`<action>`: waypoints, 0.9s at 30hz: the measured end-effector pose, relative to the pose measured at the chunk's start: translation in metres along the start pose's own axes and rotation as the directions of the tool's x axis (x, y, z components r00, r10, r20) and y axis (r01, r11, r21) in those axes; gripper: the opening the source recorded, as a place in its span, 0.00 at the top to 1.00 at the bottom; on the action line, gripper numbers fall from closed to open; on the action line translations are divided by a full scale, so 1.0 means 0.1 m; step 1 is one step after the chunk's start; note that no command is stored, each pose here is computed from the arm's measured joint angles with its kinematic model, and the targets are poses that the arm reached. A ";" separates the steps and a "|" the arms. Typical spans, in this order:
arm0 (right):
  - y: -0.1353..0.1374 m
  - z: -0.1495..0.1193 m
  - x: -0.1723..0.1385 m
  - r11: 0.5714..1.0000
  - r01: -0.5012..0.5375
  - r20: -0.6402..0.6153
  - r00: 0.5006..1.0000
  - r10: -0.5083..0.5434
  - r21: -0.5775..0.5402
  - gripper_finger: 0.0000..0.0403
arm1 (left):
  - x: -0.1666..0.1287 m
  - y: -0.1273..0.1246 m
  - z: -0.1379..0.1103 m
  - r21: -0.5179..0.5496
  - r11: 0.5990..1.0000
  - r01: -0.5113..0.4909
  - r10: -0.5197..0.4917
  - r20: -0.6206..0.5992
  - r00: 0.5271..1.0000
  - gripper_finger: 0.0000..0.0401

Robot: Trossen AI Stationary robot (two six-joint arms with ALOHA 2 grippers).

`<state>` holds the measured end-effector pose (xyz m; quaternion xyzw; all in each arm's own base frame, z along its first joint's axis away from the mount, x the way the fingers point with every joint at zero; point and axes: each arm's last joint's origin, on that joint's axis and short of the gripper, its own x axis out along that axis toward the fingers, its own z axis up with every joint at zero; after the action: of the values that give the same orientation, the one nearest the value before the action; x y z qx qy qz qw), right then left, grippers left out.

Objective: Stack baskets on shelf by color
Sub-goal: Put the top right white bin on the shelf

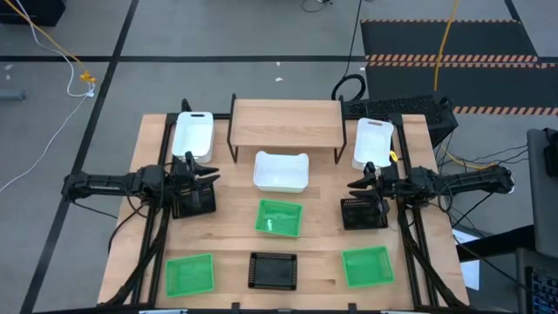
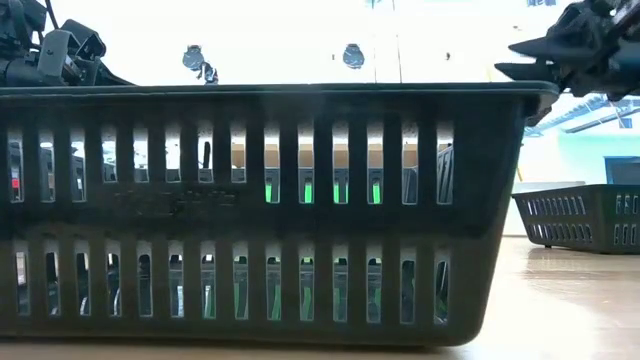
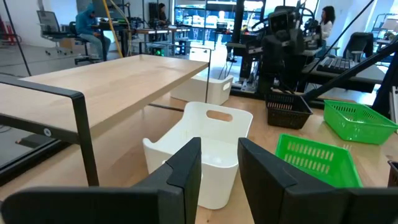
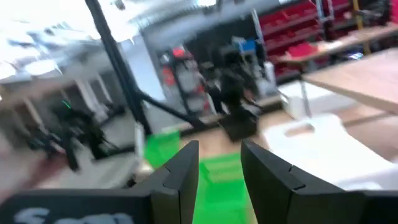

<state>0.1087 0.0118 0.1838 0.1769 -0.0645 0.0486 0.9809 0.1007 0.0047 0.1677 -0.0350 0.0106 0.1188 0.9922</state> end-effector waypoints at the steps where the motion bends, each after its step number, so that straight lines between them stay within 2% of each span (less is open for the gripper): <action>1: 0.01 0.04 0.01 1.000 -0.008 0.039 0.999 0.008 0.002 0.72 | 0.00 0.00 0.00 0.000 1.000 0.000 0.000 0.000 1.000 0.74; 4: 0.02 0.13 0.02 0.998 0.047 0.160 0.986 -0.051 0.034 0.72 | 0.00 0.00 0.00 0.000 1.000 0.000 0.000 0.000 1.000 0.74; 6: 0.02 0.14 0.03 0.997 0.065 0.170 0.984 -0.056 -0.047 0.72 | 0.00 0.00 0.00 0.000 1.000 0.000 0.000 0.000 1.000 0.74; 9: 0.02 0.13 0.05 0.993 0.075 0.150 0.987 -0.061 -0.095 0.72 | 0.00 0.00 0.00 0.000 1.000 -0.006 0.006 0.002 1.000 0.74; 11: -0.01 0.08 0.08 0.983 0.137 0.071 0.989 -0.128 -0.125 0.72 | 0.00 0.01 0.01 0.000 1.000 -0.031 0.031 0.008 0.999 0.74; 13: 0.02 0.23 0.13 0.955 0.258 0.026 0.966 -0.257 -0.148 0.72 | 0.00 0.03 0.01 0.015 0.997 -0.074 0.074 0.014 0.997 0.74; 16: 0.04 0.44 0.19 0.846 0.470 -0.107 0.855 -0.507 -0.251 0.72 | 0.00 0.06 0.08 0.106 0.982 -0.154 0.146 0.082 0.986 0.74; 18: 0.08 0.63 0.24 0.771 0.561 -0.158 0.768 -0.621 -0.301 0.72 | -0.01 0.06 0.13 0.163 0.971 -0.176 0.155 0.134 0.979 0.74; 23: 0.20 1.03 0.34 0.668 0.604 -0.326 0.586 -0.742 -0.435 0.72 | -0.02 0.07 0.22 0.216 0.954 -0.209 0.162 0.219 0.962 0.74; 27: 0.16 1.08 0.39 0.577 0.599 -0.470 0.347 -0.812 -0.555 0.71 | -0.03 0.07 0.27 0.214 0.951 -0.222 0.162 0.268 0.950 0.74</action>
<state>0.1336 -0.0085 0.2951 0.0116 0.3797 -0.3332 0.8629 0.0962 0.0125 0.1942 0.1022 -0.0951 0.2167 0.9662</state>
